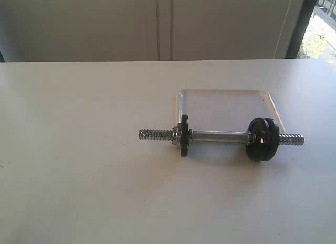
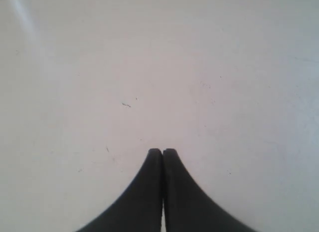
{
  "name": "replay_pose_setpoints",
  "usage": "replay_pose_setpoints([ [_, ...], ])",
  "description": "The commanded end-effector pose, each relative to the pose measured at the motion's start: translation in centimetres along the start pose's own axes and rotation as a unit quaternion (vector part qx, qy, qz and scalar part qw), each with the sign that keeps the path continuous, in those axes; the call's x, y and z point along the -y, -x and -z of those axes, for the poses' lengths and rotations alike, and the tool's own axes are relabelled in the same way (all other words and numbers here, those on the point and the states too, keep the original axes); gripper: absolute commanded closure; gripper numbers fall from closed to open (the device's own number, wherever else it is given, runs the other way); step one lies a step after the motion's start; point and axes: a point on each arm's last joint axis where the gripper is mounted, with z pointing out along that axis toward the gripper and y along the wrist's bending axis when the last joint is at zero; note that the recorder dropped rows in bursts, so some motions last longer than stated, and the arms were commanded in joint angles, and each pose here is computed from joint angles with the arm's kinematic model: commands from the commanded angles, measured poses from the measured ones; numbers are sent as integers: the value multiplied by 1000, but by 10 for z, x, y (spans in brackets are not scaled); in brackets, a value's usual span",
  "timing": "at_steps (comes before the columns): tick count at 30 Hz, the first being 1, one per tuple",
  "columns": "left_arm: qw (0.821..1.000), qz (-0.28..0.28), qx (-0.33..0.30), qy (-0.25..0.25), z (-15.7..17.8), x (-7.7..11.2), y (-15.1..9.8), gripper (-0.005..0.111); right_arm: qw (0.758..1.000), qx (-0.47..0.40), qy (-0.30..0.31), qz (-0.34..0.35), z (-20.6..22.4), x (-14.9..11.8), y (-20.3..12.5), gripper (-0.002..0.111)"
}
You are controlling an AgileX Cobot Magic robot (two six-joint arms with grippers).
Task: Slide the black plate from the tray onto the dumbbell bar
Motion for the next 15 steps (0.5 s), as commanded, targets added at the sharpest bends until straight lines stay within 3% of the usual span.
replay_pose_setpoints([
  [1, 1000, 22, -10, -15, 0, 2, -3, 107, 1000, 5, -2, 1, 0, 1, -1, 107],
  [5, 998, 60, -11, -15, 0, 2, -3, 107, 1000, 5, -2, 1, 0, 1, -1, 107],
  [15, 999, 51, -3, -13, 0, 2, -1, 107, 1000, 5, -2, 1, 0, 1, -1, 107],
])
